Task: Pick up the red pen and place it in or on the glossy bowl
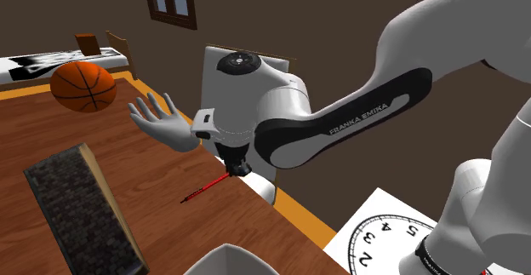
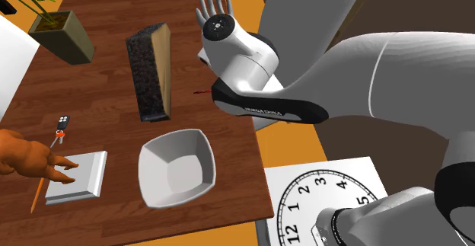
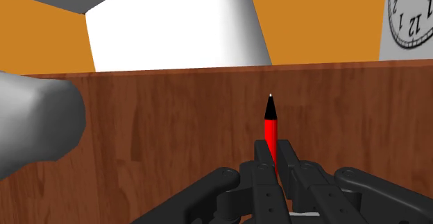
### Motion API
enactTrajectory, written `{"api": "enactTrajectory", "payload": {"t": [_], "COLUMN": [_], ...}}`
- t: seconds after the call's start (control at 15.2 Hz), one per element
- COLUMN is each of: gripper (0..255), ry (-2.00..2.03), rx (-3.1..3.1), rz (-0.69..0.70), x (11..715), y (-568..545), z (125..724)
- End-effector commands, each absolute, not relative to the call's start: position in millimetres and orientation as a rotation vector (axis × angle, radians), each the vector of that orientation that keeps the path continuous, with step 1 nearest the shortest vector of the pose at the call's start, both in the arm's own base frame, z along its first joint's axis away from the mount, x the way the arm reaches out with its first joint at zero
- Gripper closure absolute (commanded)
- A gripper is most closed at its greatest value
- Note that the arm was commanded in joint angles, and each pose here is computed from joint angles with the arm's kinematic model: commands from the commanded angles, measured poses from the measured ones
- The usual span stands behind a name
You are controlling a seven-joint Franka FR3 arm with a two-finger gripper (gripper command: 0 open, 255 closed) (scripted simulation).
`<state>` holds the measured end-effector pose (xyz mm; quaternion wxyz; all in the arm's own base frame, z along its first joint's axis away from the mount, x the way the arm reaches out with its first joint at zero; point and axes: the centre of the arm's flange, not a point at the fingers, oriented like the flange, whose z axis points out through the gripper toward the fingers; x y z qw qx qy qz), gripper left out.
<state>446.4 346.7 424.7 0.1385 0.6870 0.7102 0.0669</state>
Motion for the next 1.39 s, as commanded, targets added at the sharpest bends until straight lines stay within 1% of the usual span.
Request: {"api": "enactTrajectory", "payload": {"t": [0.0, 1.12, 1.32], "gripper": [255, 255, 255], "ry": [2.054, 2.054, 2.054], "rx": [1.987, 1.987, 1.987], "rz": [0.193, 0.193, 0.193], "x": [446.4, 446.4, 410.6], "y": [346.2, 346.2, 362.9], "z": [435.8, 524.1, 526.5]}}
